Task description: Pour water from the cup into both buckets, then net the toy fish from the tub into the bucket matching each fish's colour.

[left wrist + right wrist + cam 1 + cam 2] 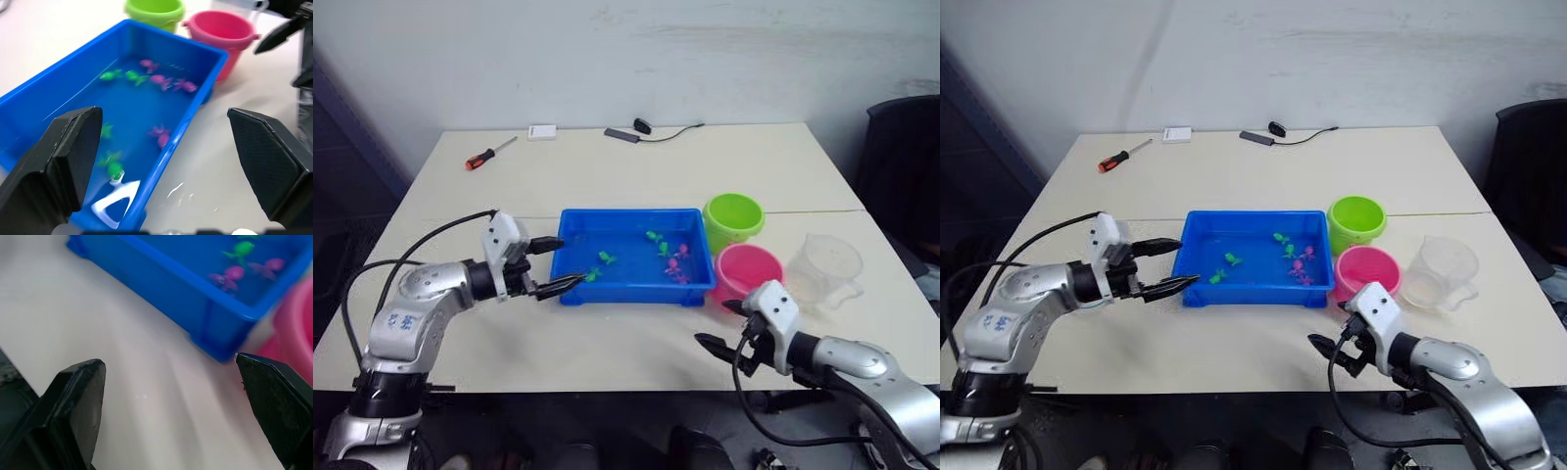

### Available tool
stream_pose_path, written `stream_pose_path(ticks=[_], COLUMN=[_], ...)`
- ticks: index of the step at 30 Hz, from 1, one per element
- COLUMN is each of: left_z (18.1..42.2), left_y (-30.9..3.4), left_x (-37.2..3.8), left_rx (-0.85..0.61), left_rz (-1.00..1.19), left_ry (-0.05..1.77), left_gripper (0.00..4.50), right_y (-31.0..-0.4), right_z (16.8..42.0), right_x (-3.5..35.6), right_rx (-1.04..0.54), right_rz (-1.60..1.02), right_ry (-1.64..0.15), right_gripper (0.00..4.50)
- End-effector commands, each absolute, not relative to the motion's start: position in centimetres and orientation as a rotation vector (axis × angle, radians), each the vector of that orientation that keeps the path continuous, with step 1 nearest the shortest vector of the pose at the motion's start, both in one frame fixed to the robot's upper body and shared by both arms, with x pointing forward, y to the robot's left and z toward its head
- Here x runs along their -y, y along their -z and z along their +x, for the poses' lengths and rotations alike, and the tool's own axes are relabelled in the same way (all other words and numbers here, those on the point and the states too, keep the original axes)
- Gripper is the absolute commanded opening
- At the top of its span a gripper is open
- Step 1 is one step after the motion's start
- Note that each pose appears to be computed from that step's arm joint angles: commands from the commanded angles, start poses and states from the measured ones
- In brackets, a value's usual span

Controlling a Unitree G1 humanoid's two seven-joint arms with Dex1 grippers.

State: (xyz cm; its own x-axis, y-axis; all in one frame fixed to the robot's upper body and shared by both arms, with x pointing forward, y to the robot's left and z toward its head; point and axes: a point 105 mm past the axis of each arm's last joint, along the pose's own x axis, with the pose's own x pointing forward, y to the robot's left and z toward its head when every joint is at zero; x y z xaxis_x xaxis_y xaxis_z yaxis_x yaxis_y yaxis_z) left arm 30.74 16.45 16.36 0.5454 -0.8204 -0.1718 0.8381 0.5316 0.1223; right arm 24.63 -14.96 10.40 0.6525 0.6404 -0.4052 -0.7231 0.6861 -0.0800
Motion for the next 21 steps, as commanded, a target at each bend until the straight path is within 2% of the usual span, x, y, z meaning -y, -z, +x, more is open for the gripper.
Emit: stream_pose_path(ticks=[1, 10, 11, 14, 21], left_z=[32.7, 34.4, 34.5, 34.9, 35.3], left_y=[-17.5, -18.3, -18.3, -18.1, -17.7], left_x=[-12.6, -8.1, -7.7, -6.5, -5.8], left_rx=[-0.043, 0.017, 0.026, 0.034, 0.014], left_rz=[0.246, 0.280, 0.287, 0.299, 0.312], left_ry=[1.204, 1.439, 1.462, 1.518, 1.571], left_gripper=[4.43, 4.43, 4.43, 4.43, 4.43], right_y=[-11.5, -10.8, -10.5, -10.5, -10.5], right_z=[23.8, 21.8, 21.8, 22.5, 23.3], right_x=[19.2, 25.1, 26.4, 30.4, 32.9], right_rx=[-0.426, -0.545, -0.557, -0.508, -0.385], right_rz=[-0.278, -0.253, -0.260, -0.228, -0.011], right_ry=[-0.568, -0.209, -0.127, 0.170, 0.488], right_gripper=[4.50, 4.50, 4.50, 4.50, 4.50])
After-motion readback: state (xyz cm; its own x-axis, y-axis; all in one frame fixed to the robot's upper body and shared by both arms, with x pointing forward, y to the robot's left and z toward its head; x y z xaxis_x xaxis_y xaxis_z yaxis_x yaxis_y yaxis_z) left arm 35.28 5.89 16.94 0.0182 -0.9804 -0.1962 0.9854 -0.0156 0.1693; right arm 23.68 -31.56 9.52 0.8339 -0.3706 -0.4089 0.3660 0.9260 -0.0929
